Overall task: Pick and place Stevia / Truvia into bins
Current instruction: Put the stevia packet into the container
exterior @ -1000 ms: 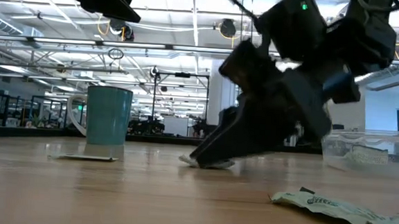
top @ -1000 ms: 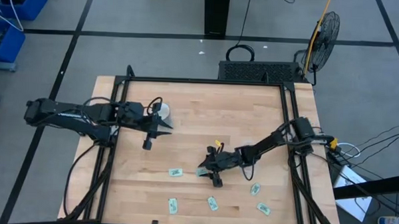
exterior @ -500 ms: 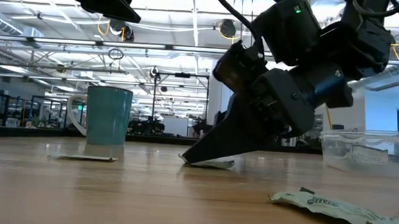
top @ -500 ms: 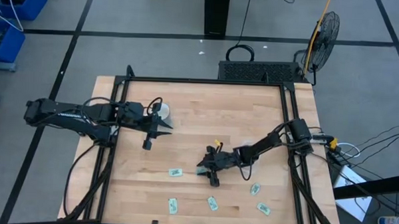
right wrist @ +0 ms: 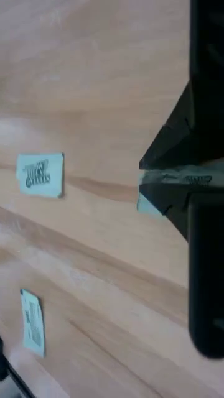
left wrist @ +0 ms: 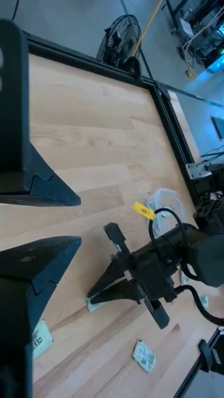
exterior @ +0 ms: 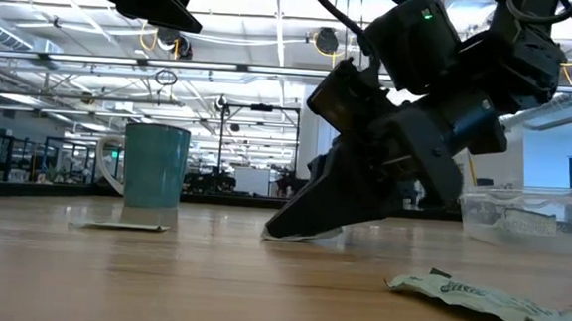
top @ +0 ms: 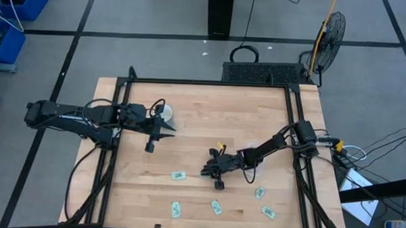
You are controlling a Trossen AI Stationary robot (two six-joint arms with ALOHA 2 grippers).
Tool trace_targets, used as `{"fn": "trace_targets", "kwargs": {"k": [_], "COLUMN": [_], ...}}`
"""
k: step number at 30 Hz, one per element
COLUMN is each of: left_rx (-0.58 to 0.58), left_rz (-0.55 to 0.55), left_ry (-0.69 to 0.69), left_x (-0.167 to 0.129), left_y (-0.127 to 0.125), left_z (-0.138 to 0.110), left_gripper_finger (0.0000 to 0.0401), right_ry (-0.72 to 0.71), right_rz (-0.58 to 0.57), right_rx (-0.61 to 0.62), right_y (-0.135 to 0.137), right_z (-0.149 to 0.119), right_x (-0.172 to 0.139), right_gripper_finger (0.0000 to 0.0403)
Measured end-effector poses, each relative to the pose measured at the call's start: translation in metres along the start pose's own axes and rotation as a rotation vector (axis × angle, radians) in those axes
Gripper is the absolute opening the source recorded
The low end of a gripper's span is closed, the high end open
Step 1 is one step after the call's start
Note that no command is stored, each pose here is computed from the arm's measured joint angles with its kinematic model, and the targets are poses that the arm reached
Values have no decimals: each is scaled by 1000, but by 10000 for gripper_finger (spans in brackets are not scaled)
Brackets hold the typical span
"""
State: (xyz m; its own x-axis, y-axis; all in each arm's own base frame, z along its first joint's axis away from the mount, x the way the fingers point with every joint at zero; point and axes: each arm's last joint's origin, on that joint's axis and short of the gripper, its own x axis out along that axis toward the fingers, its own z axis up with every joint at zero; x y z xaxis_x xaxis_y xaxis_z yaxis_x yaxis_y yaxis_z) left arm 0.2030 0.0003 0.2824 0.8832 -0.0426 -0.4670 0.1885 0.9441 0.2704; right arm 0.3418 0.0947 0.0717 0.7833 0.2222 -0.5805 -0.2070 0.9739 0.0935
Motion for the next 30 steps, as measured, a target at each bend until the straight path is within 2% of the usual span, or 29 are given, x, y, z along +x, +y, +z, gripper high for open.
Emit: {"fn": "trace_targets", "kwargs": {"k": [3,9,12,15,18,23,26,30], "left_rx": [0,-2,-2,-2,-3,-3,-3,-3], "left_rz": [0,4,9,11,11,11,11,10], "left_ry": [0,2,4,4,3,3,4,4], "left_x": [0,0,0,0,0,0,0,0], "left_y": [0,1,1,1,1,1,1,1], "left_z": [0,0,0,0,0,0,0,0], "left_gripper_finger": [93,93,93,93,93,93,93,93], "right_ry": [-6,-34,-30,34,78,161,231,275], "right_rz": [10,7,-86,-212,-309,-355,-336,-249], "right_rx": [-43,-134,-183,-203,-136,135,197,260], "right_y": [1,3,3,5,9,16,23,33], "right_z": [4,22,42,57,67,60,40,18], "right_x": [-4,-20,-44,-80,-123,-175,-185,-182], "right_gripper_finger": [7,3,2,3,1,1,1,1]}}
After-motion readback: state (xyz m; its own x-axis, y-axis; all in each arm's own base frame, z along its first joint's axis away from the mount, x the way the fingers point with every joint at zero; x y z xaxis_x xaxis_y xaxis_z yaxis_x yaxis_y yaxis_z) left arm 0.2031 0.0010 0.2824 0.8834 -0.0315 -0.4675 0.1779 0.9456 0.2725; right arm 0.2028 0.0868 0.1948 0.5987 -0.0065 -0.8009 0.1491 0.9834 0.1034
